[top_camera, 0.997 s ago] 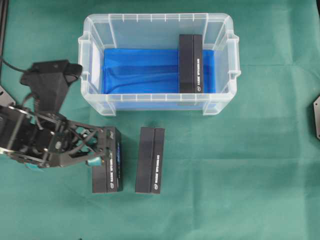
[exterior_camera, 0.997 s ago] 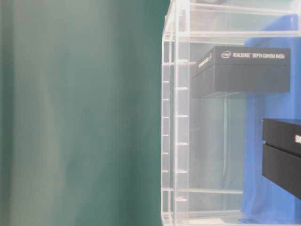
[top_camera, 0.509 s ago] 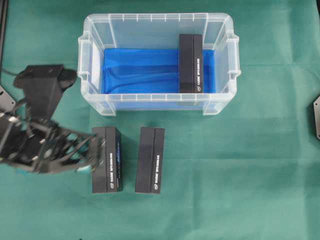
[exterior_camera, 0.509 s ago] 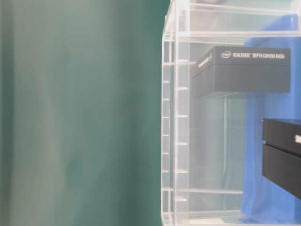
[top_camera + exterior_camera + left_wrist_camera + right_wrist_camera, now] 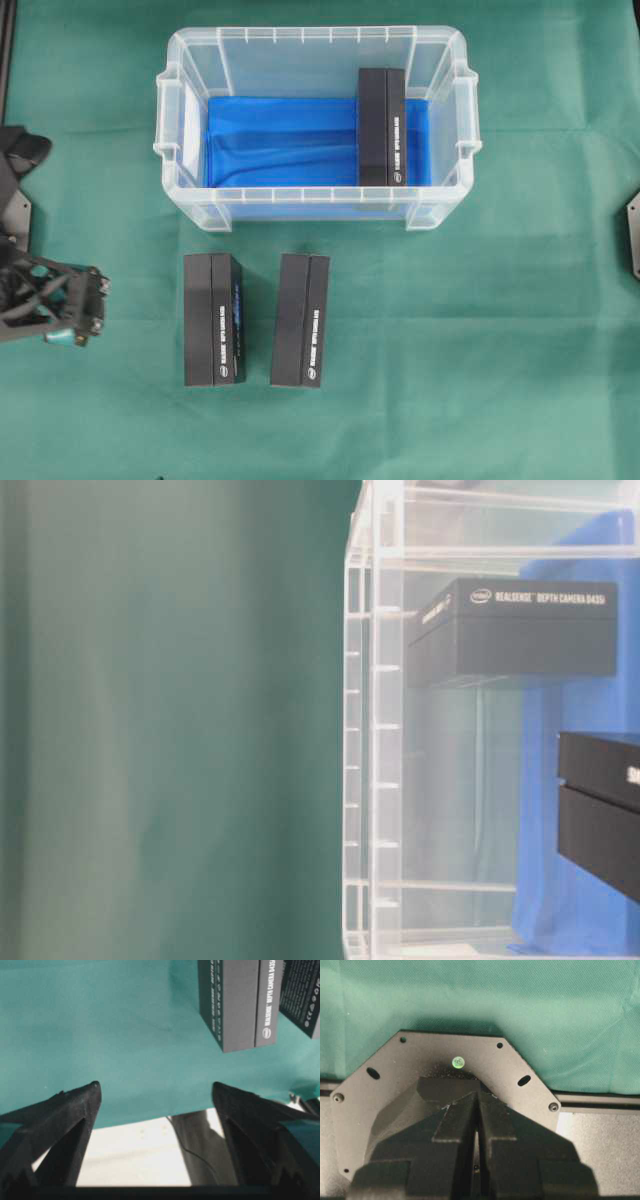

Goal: Take the box out of the case with the left arm.
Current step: 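Open the left gripper and withdraw it to the left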

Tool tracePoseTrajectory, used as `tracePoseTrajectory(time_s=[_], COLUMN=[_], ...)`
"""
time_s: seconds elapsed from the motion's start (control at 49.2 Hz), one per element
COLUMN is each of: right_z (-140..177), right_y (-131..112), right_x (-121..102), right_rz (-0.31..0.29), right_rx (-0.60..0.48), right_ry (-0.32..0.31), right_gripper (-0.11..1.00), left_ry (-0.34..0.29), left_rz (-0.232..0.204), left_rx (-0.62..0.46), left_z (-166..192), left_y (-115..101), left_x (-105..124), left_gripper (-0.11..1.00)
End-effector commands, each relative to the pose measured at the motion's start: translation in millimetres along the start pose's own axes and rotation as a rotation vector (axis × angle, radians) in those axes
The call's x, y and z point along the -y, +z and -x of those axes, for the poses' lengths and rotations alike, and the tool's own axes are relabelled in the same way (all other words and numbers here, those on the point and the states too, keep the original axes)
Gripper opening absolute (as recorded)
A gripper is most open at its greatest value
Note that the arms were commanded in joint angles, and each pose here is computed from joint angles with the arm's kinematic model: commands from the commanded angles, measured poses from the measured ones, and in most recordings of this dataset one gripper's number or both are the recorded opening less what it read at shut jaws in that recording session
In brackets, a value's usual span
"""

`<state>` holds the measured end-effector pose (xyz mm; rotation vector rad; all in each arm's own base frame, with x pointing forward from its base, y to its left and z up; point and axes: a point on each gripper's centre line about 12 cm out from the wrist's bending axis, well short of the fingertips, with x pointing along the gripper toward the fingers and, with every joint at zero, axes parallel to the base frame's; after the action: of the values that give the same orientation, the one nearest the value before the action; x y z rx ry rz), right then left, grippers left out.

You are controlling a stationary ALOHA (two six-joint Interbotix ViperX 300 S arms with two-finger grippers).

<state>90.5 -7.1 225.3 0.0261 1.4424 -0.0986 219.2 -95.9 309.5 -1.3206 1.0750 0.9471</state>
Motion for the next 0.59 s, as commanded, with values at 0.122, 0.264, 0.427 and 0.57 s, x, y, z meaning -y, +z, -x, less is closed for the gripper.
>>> tracePoseTrajectory(time_s=[0.122, 0.264, 0.427, 0.57], right_z=[7, 7, 7, 7], right_y=[4, 4, 4, 4], right_x=[0, 0, 0, 0], right_rz=[-0.004, -0.004, -0.004, -0.006], right_rx=[0.02, 0.02, 0.021, 0.02], right_ry=[0.003, 0.003, 0.003, 0.003], right_gripper=[0.01, 0.01, 0.01, 0.01], left_ry=[-0.044, -0.039, 0.004, 0.047], left_rz=[0.023, 0.02, 0.029, 0.082], left_rx=[0.004, 0.038, 0.081, 0.119], left_z=[11, 12, 15, 20], left_y=[13, 31, 62, 94], left_x=[-6, -7, -11, -22], left_gripper=[0.9, 0.9, 0.9, 0.9])
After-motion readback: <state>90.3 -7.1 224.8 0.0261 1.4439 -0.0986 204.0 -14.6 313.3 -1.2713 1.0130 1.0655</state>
